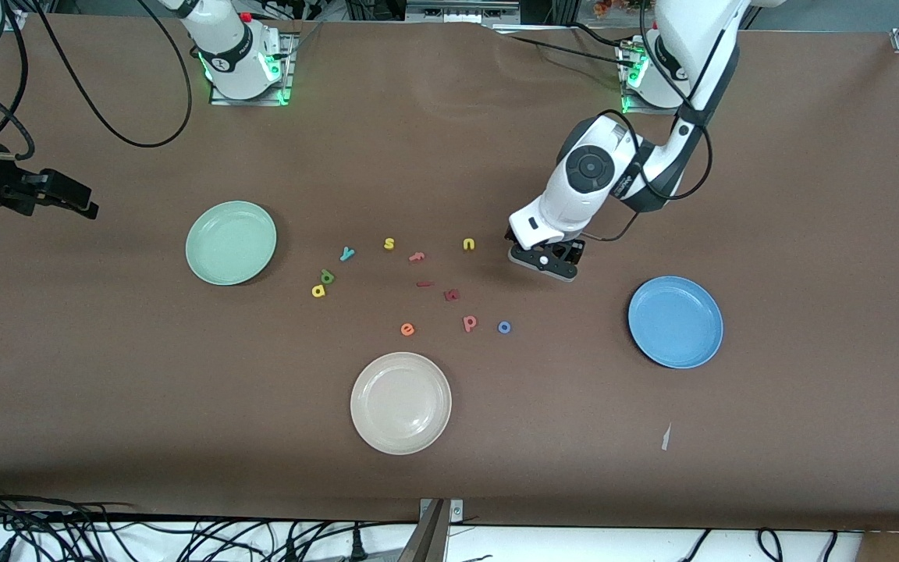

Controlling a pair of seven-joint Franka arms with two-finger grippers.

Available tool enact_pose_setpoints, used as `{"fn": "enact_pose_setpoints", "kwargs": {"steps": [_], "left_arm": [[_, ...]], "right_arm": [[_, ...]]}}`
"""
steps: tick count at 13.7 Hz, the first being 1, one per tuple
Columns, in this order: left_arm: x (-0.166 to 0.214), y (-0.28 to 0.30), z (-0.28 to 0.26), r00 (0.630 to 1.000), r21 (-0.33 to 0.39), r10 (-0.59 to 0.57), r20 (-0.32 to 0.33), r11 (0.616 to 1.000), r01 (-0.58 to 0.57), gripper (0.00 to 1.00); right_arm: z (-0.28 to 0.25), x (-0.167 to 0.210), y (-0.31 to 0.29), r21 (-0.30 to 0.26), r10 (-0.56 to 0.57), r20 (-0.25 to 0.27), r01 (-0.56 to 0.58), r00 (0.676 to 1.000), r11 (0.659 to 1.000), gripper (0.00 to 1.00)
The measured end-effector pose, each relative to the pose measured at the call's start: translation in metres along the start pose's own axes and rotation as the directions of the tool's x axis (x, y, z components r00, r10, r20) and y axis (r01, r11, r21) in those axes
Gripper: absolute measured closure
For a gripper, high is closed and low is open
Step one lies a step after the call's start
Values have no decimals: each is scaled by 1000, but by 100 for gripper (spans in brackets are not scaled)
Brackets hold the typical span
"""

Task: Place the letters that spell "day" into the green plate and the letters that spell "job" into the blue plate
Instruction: 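Reach the left gripper to the teal letter and grasp it, then lift the teal letter while the right gripper reaches the yellow letters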

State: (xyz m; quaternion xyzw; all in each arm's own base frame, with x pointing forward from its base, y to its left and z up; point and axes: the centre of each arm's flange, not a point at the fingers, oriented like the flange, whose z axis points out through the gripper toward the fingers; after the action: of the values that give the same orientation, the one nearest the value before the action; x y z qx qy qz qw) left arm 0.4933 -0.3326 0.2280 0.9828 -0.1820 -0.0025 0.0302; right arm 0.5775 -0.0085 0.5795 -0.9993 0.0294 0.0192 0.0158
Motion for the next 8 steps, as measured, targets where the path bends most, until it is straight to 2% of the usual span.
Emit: {"fn": "enact_pose_setpoints", "kwargs": {"steps": [3, 5, 8], "left_arm": [[-6, 15, 13, 997, 34, 72, 10, 997, -73, 0], [-12, 28, 26, 996, 33, 90, 27, 995, -91, 0], [-15, 36, 48, 995, 32, 96, 18, 995, -97, 0]], "right_arm": [[3, -1, 0, 0, 1, 19, -1, 1000, 1000, 0], [9, 0, -7, -1, -10, 36, 10, 999, 1000, 0], [33, 6, -37, -9, -19, 77, 20, 997, 1000, 0]]}}
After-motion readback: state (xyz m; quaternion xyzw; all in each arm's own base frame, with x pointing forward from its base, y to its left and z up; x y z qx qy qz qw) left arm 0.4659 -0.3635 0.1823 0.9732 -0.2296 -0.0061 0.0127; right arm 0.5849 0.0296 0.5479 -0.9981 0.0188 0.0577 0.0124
